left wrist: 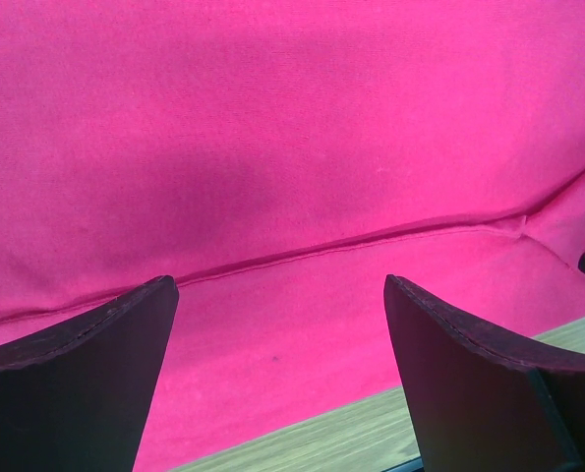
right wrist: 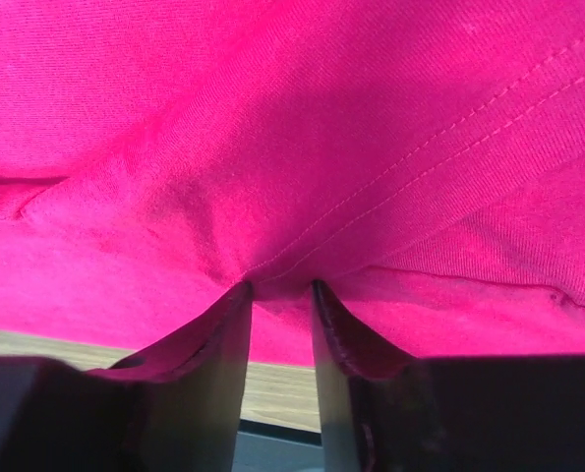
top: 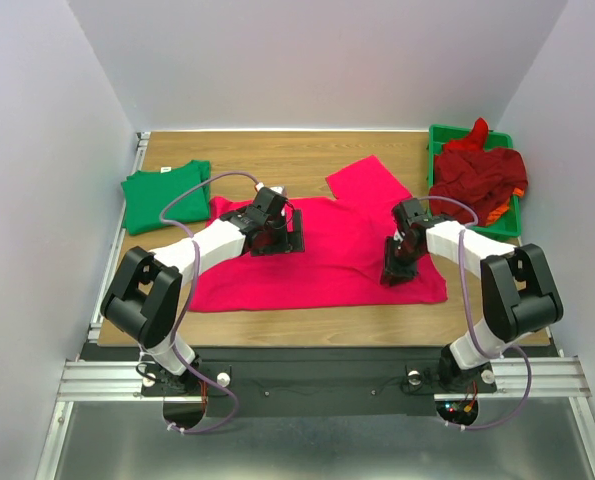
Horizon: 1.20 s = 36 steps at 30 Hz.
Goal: Fold and stack the t-shirts
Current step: Fold the tshirt
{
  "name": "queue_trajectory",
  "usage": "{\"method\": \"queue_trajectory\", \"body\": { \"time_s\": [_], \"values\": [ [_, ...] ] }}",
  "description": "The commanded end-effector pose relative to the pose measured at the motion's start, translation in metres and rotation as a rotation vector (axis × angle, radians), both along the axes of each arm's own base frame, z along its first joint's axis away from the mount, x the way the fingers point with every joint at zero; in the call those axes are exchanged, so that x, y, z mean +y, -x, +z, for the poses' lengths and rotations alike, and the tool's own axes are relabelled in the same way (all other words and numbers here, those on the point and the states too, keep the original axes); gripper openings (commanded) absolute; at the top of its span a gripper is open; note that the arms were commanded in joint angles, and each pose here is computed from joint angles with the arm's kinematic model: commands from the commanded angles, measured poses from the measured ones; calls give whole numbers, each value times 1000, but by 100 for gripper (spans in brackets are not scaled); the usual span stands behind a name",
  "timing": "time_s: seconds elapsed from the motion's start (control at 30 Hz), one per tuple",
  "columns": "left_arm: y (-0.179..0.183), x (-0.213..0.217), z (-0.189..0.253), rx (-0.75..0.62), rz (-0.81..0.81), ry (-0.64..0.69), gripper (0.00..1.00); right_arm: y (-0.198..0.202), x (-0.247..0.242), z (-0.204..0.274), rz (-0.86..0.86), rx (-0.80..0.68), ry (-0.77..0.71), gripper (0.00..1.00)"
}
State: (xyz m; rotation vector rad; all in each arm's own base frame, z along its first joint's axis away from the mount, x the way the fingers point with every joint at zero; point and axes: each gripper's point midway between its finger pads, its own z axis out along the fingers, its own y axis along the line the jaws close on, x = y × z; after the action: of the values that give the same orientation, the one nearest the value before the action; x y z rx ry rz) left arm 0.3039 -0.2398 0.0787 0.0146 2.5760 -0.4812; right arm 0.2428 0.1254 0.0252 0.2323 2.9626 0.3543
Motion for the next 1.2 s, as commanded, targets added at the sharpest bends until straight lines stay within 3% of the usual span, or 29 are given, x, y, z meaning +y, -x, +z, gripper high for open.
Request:
{"method": "queue_trajectory", "body": {
  "time_s": [0.0, 0.23, 0.43, 1.17],
  "values": [
    [-7, -1, 14, -36, 7, 11, 99, -10, 7, 6, 11, -47, -17, 34],
    [-8, -2, 14, -35, 6, 6, 98, -16, 8, 13, 1, -73, -15, 14],
    [-9, -3, 14, -33, -3, 1, 98, -31, 13, 23, -8, -104, -30, 6],
    [-1, 6, 0, 8, -8, -50, 99, -123, 26, 35, 45, -210, 44, 6]
  ]
}}
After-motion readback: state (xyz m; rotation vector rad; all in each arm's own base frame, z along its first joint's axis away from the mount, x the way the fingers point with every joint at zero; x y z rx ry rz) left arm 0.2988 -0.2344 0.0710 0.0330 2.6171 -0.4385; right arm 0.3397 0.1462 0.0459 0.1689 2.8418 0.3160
